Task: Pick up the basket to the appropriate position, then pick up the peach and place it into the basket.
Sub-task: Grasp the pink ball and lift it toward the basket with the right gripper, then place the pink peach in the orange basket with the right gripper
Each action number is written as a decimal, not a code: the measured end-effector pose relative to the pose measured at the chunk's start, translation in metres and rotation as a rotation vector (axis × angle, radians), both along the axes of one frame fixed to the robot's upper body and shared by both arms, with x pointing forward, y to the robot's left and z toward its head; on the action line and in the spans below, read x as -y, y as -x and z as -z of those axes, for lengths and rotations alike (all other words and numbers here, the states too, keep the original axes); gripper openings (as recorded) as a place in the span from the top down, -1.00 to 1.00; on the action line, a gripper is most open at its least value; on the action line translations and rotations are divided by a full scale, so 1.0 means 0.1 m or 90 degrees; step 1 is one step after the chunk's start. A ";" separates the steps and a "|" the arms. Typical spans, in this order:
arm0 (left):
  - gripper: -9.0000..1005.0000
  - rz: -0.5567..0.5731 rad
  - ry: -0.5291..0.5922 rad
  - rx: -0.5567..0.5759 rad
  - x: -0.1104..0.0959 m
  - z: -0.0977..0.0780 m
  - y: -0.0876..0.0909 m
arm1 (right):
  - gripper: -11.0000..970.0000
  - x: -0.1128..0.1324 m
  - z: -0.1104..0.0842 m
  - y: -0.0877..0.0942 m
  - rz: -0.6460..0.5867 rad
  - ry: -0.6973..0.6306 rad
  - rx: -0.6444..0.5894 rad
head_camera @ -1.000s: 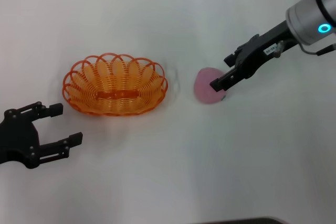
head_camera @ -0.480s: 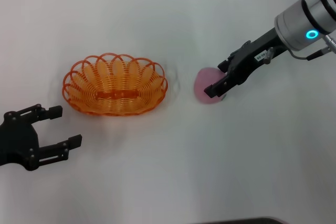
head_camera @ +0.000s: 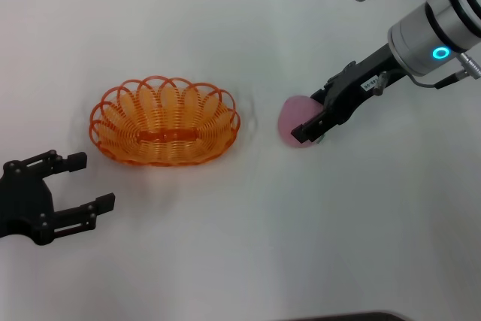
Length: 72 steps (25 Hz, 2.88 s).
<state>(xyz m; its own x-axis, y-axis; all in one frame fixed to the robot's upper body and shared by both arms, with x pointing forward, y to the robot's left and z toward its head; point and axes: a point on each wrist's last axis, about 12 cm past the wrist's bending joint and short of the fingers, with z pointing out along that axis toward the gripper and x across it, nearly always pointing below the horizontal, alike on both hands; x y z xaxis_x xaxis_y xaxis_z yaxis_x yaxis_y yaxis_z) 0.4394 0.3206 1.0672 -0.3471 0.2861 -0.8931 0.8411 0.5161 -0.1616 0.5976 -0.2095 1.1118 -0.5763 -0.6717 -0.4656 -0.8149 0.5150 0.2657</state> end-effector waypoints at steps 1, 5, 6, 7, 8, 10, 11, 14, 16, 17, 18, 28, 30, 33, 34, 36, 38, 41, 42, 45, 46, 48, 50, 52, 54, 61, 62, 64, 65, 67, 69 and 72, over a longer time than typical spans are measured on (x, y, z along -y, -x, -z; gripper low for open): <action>-0.60 0.000 0.000 0.000 0.00 0.00 0.00 | -0.92 0.00 0.00 0.00 0.000 0.000 0.000; -0.60 -0.001 0.000 -0.001 0.00 0.00 0.00 | -0.90 0.00 -0.01 -0.02 0.009 0.002 0.008; -0.60 -0.001 0.000 -0.001 0.00 0.00 0.00 | -0.88 0.00 -0.01 -0.03 0.011 0.002 0.010; -0.60 -0.001 0.000 -0.001 0.00 0.00 0.00 | -0.86 0.00 -0.02 -0.03 0.013 0.002 0.012; -0.59 -0.002 0.000 -0.001 0.00 0.00 0.00 | -0.83 0.00 -0.02 -0.03 0.013 0.003 0.013; -0.59 -0.002 0.000 -0.002 0.00 0.00 0.00 | -0.75 0.00 -0.02 -0.04 0.012 0.003 0.015; -0.59 -0.002 0.000 -0.003 0.00 0.00 0.00 | -0.68 0.00 -0.02 -0.04 0.011 0.003 0.016; -0.59 -0.003 0.000 -0.004 -0.01 0.01 0.01 | -0.47 0.01 -0.02 -0.04 0.010 0.004 0.017; -0.59 -0.003 0.000 -0.004 -0.01 0.01 0.01 | -0.16 0.01 -0.02 -0.04 0.010 0.004 0.018; -0.59 -0.004 0.000 -0.004 -0.01 0.01 0.01 | 0.09 0.01 -0.02 -0.04 0.010 0.004 0.019; -0.59 -0.004 0.000 -0.004 -0.01 0.01 0.01 | 0.12 0.01 -0.02 -0.04 0.010 0.004 0.019; -0.59 -0.011 0.003 -0.004 -0.04 0.00 0.02 | 0.44 -0.01 -0.22 -0.05 0.008 -0.064 0.038; -0.59 -0.014 0.003 -0.004 -0.04 0.00 0.03 | 0.44 -0.02 -0.27 -0.04 0.004 -0.081 0.041; -0.59 -0.015 0.003 -0.005 -0.05 0.00 0.03 | 0.44 -0.06 -0.34 -0.03 -0.009 -0.114 0.044; -0.59 -0.014 0.002 -0.007 -0.05 0.01 0.03 | 0.45 -0.07 -0.36 -0.02 -0.013 -0.125 0.046; -0.59 -0.013 -0.001 -0.009 -0.05 0.01 0.03 | 0.42 -0.11 -0.40 -0.02 -0.025 -0.152 0.051; -0.59 -0.012 -0.002 -0.011 -0.05 0.01 0.03 | 0.40 -0.15 -0.44 -0.01 -0.037 -0.171 0.054; -0.59 -0.011 -0.002 -0.014 -0.04 0.02 0.04 | 0.37 -0.23 -0.45 -0.01 -0.054 -0.186 0.057; -0.59 -0.011 -0.002 -0.014 -0.04 0.02 0.04 | 0.36 -0.26 -0.44 -0.01 -0.058 -0.188 0.058; -0.60 -0.010 0.003 -0.018 -0.03 0.04 0.04 | 0.32 -0.36 -0.40 -0.02 -0.070 -0.197 0.056; -0.60 -0.010 0.004 -0.019 -0.03 0.04 0.04 | 0.31 -0.39 -0.39 -0.02 -0.071 -0.201 0.057; -0.60 -0.009 0.004 -0.018 -0.03 0.04 0.04 | 0.29 -0.44 -0.37 -0.04 -0.069 -0.206 0.062; -0.59 -0.009 0.004 -0.018 -0.03 0.05 0.04 | 0.27 -0.48 -0.36 -0.05 -0.069 -0.205 0.069; -0.59 -0.008 0.003 -0.017 -0.03 0.04 0.03 | 0.24 -0.52 -0.34 -0.05 -0.071 -0.199 0.073; -0.59 -0.008 0.003 -0.017 -0.03 0.04 0.03 | 0.22 -0.55 -0.30 -0.05 -0.079 -0.190 0.075; -0.60 -0.008 0.003 -0.018 -0.03 0.04 0.03 | 0.14 -0.57 -0.26 -0.05 -0.084 -0.188 0.088; -0.60 -0.008 0.003 -0.018 -0.03 0.04 0.03 | 0.13 -0.57 -0.26 -0.05 -0.084 -0.190 0.089; -0.60 -0.008 0.004 -0.018 -0.03 0.04 0.03 | 0.03 -0.57 -0.26 -0.05 -0.083 -0.193 0.090; -0.60 -0.008 0.004 -0.018 -0.03 0.04 0.03 | -0.05 -0.57 -0.25 -0.05 -0.083 -0.193 0.090; -0.59 -0.008 0.004 -0.018 -0.03 0.04 0.03 | -0.22 -0.56 -0.24 -0.04 -0.082 -0.194 0.089; -0.59 -0.009 0.004 -0.018 -0.03 0.04 0.03 | -0.40 -0.56 -0.23 -0.04 -0.083 -0.197 0.089; -0.59 -0.009 0.004 -0.018 -0.03 0.04 0.03 | -0.65 -0.55 -0.22 -0.04 -0.083 -0.208 0.094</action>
